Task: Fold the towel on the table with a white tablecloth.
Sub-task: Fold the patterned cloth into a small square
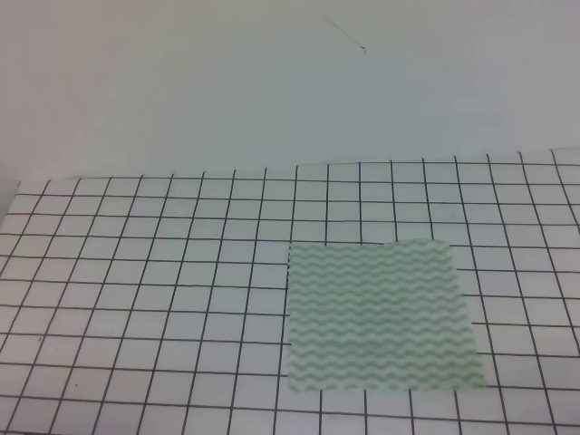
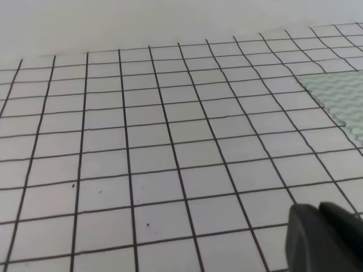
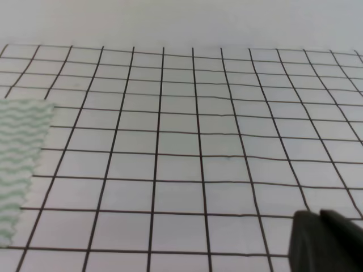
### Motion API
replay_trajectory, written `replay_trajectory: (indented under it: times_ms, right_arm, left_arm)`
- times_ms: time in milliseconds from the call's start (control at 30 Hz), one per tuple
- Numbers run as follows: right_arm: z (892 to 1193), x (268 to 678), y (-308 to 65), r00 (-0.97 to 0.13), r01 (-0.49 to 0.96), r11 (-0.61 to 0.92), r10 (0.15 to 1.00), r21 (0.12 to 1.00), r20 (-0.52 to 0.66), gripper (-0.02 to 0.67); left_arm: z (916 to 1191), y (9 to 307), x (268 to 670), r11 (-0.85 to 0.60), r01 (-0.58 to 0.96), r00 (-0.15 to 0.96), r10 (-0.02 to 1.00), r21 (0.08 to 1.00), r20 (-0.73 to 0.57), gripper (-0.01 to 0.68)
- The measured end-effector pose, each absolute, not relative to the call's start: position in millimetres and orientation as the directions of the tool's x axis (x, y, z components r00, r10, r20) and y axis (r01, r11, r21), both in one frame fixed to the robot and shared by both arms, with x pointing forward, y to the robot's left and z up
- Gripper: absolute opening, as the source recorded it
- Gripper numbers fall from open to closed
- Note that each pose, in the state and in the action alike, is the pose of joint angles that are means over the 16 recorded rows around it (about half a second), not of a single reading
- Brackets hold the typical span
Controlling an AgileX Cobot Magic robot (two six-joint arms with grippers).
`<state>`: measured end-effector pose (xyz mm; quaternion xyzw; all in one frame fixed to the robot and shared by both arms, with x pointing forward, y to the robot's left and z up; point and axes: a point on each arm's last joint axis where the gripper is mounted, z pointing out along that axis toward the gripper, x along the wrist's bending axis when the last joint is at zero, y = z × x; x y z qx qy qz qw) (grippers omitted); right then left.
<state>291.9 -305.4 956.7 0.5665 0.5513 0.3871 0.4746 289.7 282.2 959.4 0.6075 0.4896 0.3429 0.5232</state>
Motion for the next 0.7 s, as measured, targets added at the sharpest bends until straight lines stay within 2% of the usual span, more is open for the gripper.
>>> replay_trajectory:
  times_ms: [700]
  right_arm:
    - [959.7,292.9,-302.1,0.098,0.210,-0.117,0.990,0.971,0.099,-0.003]
  left_arm:
    - [963.3,280.9,290.1,0.116,0.219,0.285,0.942,0.969,-0.177,-0.002]
